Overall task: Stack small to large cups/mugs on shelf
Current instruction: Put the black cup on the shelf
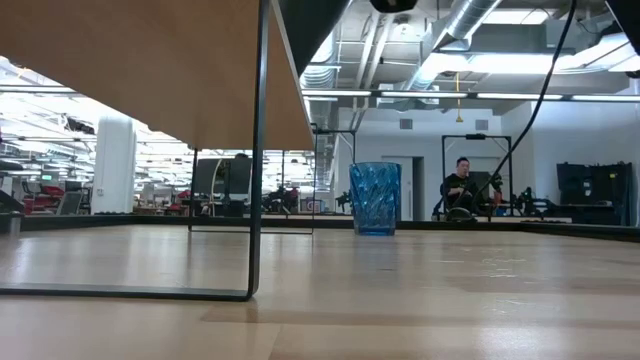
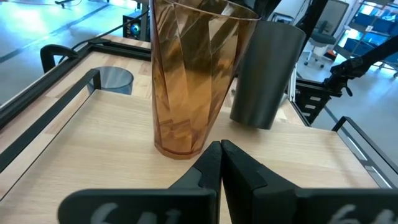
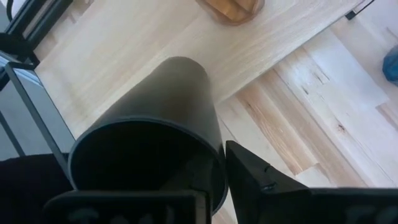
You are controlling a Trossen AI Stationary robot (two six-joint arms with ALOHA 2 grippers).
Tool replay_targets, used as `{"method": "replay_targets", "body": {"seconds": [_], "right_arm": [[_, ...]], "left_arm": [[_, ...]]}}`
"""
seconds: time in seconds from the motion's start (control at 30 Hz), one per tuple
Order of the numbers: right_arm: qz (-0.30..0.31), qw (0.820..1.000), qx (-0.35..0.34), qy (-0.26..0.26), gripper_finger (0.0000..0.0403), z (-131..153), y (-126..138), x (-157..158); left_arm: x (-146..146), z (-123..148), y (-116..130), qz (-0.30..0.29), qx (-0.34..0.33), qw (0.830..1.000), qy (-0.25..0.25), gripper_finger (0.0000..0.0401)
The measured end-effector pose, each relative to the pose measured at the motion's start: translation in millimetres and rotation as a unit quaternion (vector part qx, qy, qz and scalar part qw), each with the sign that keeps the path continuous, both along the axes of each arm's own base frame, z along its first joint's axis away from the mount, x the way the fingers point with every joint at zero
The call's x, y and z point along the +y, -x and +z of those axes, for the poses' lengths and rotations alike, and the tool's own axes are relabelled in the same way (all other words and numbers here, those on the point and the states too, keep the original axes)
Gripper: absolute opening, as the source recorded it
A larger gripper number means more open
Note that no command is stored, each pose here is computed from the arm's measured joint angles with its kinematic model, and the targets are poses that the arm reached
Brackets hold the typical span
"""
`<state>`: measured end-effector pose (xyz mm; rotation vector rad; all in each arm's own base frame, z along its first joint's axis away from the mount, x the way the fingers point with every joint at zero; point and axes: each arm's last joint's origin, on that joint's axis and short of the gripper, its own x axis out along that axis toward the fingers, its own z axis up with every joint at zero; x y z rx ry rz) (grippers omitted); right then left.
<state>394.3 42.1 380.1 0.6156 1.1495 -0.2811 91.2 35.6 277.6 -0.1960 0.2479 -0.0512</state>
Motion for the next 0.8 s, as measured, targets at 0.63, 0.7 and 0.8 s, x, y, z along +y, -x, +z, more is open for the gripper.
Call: {"method": "replay_targets", "body": {"seconds": [0.63,0.7,0.8], "right_arm": [[0.001,0.999,-0.044,-0.008,0.0064,3.9,-7.6,1.0],[0.001,0.999,-0.051,-0.01,0.0064,4.5,-8.9,-0.4],[0.0,0.998,-0.054,-0.016,0.0064,4.9,-9.8,-2.4]], "left_arm": [[0.0,-0.1,0.0,0.0,0.0,1.0,0.0,0.0],[0.0,-0.1,0.0,0.0,0.0,1.0,0.0,0.0],[-0.1,-0.2,0.1,-0.001,0.001,1.0,0.001,0.0]]}}
